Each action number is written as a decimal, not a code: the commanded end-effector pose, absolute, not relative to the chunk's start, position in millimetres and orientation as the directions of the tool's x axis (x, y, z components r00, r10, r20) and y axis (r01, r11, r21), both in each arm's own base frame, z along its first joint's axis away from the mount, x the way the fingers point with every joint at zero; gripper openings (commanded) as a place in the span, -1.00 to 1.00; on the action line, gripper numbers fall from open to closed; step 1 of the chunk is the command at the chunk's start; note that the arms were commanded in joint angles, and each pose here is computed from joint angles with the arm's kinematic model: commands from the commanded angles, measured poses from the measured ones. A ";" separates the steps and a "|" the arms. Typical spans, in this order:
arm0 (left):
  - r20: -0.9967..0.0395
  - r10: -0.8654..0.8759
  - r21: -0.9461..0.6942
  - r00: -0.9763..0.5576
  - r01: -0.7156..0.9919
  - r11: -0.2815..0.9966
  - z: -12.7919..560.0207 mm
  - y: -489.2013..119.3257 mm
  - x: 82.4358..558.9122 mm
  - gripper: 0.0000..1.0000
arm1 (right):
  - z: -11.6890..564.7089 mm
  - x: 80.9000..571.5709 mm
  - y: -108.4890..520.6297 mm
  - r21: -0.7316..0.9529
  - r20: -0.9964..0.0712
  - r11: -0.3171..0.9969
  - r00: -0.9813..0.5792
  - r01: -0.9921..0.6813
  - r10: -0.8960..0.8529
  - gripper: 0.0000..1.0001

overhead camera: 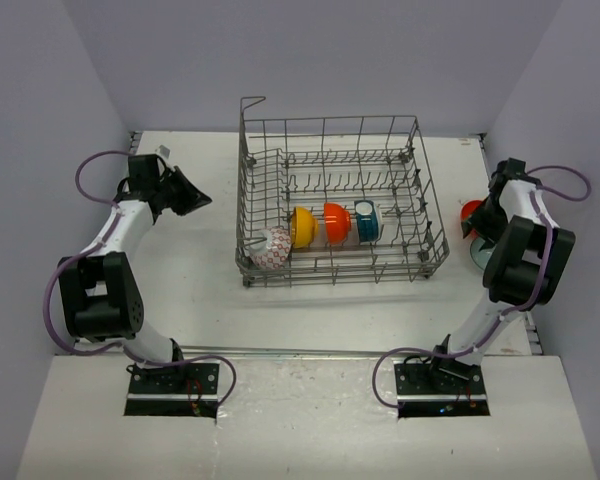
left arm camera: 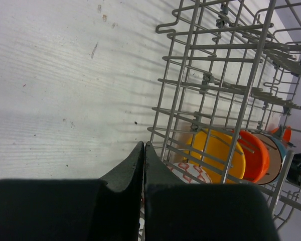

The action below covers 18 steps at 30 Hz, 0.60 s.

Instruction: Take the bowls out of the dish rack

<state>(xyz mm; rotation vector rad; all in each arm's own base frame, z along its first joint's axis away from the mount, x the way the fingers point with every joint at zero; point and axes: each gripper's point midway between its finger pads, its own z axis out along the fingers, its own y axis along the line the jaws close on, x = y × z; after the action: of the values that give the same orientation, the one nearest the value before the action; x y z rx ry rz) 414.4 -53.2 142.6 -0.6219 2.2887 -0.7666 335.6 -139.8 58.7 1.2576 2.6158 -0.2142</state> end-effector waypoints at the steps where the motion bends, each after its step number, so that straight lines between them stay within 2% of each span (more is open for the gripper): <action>1: -0.476 -0.581 -0.663 -0.660 -0.164 0.730 164.4 -50.9 412.7 -1.00 | 118.2 355.1 -135.7 0.080 -0.389 0.619 -0.547 0.781 0.741 0.07; 10: -0.449 -0.587 -0.665 -0.674 -0.186 0.723 153.1 -55.1 385.7 -1.00 | 206.1 366.0 -98.6 0.222 -0.529 0.689 -0.509 0.690 0.679 0.11; 12: -0.450 -0.588 -0.672 -0.672 -0.179 0.719 156.4 -56.9 380.5 -1.00 | 242.7 369.3 -84.2 0.277 -0.596 0.729 -0.483 0.626 0.641 0.11; 15: -0.445 -0.587 -0.681 -0.676 -0.170 0.712 157.5 -60.7 371.7 -1.00 | 292.1 380.6 -40.3 0.362 -0.667 0.816 -0.487 0.450 0.564 0.10; 18: -0.452 -0.585 -0.686 -0.674 -0.157 0.711 164.5 -64.0 366.8 -1.00 | 328.1 387.0 28.9 0.474 -0.654 0.859 -0.577 0.194 0.490 0.10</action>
<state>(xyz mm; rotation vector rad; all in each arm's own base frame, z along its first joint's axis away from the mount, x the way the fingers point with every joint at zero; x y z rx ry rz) 369.3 -59.7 143.2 -0.6171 2.2890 -0.7801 383.5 -26.4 279.4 0.7272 2.2187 0.2020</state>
